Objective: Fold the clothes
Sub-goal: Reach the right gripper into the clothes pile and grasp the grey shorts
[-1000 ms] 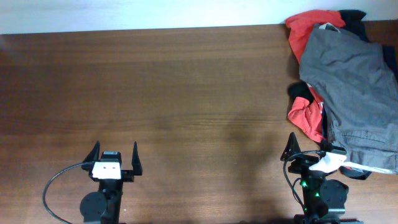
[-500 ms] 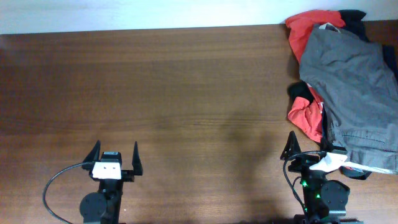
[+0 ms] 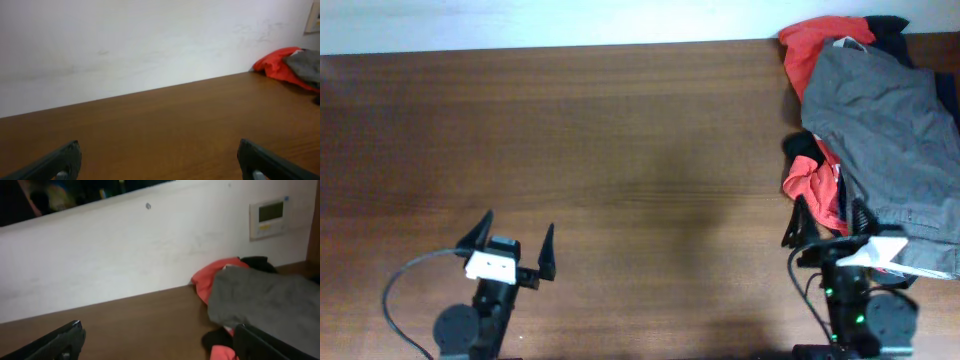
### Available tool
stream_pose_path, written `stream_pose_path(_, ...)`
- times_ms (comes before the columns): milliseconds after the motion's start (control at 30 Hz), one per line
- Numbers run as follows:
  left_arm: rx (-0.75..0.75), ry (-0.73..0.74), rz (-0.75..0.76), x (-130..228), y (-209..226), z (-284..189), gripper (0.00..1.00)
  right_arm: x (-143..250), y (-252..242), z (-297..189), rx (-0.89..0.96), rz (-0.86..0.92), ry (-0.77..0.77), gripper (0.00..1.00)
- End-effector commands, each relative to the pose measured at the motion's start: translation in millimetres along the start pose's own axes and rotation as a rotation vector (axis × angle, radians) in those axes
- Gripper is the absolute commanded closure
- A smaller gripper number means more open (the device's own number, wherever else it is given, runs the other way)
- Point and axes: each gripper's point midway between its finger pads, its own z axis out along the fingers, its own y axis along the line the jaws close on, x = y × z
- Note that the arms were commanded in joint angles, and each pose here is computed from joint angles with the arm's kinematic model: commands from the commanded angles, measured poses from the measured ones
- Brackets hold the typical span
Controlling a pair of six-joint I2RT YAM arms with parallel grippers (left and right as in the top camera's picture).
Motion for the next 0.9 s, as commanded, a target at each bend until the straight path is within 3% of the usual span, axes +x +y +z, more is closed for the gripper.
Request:
stream_pose_path(0,0.02,0.014,0.013,-34,3,9,0.01,-31,7,13,0.005,-0.015,0.042,0.01)
stream_pose_path(267,0.044,0.201,-0.015,-70,20,67,0.01,-58,9,68,0.074,-0.015,0.333,0.01)
stream_pose_path(533,0.116,0.571,-0.109,-48,24,135,0.01,-46,-14,135,0.157,-0.069,0.685,0.01)
stream_pose_path(667,0.155,0.695,-0.132,-28,17,163,0.01,-38,-47,171,0.232,-0.037,0.76,0.01)
stream_pose_path(867,0.285,0.781,-0.209,11,-6,182,0.01,-12,-159,197,0.456,0.095,0.775,0.01)
